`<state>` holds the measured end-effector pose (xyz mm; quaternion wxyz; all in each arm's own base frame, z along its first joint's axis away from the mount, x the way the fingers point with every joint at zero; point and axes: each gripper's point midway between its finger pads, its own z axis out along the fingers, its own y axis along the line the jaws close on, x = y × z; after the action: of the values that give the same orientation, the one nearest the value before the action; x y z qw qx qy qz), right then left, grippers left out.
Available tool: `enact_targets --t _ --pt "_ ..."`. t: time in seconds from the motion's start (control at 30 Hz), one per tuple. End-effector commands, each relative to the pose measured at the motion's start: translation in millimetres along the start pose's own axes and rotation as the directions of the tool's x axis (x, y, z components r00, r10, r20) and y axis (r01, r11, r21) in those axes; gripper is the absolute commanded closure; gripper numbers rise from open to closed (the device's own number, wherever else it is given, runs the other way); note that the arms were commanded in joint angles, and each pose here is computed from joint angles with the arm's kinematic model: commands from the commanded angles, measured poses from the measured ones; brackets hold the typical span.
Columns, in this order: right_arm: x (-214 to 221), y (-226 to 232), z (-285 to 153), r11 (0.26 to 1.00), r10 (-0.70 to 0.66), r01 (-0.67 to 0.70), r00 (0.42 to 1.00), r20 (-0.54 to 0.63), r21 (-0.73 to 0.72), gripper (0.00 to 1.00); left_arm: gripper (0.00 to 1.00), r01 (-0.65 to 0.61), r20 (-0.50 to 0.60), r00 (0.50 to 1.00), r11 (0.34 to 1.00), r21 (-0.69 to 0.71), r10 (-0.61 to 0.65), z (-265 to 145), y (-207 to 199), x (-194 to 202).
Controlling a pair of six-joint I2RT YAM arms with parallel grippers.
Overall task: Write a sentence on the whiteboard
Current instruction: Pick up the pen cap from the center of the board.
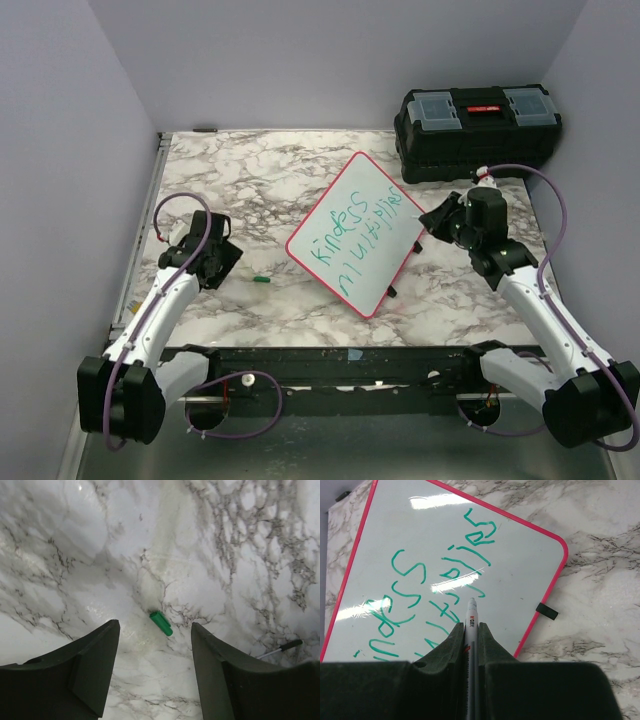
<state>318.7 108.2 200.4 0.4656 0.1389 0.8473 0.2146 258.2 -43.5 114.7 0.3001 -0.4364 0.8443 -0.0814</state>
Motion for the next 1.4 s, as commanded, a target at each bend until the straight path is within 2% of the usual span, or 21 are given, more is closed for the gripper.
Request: enact_targets --t 0.0,0.1,0.5,1.13,1.37 --pt "1 6 -4 0.999 0.005 -0.005 1.000 0.007 -0.033 0.99 0.45 0.200 -0.110 0.971 0.973 -0.112 -0.212 16 15 32" --pt "2 6 -4 0.999 0.007 -0.007 1.000 0.004 -0.034 0.99 0.49 0.209 -0.161 0.959 0.965 -0.156 -0.234 26 17 44" --pt "6 6 0 0.999 0.004 -0.004 1.000 -0.007 -0.042 0.99 0.54 0.233 -0.216 0.935 0.947 -0.219 -0.280 49 21 65" --pt "3 10 -2 0.998 0.002 -0.002 1.000 0.002 -0.064 0.99 0.57 0.258 -0.211 0.924 0.927 -0.272 -0.319 53 8 72" --pt "5 12 -5 0.997 0.007 -0.007 1.000 0.000 -0.079 0.99 0.63 0.246 -0.207 0.922 0.908 -0.340 -0.327 59 11 80"
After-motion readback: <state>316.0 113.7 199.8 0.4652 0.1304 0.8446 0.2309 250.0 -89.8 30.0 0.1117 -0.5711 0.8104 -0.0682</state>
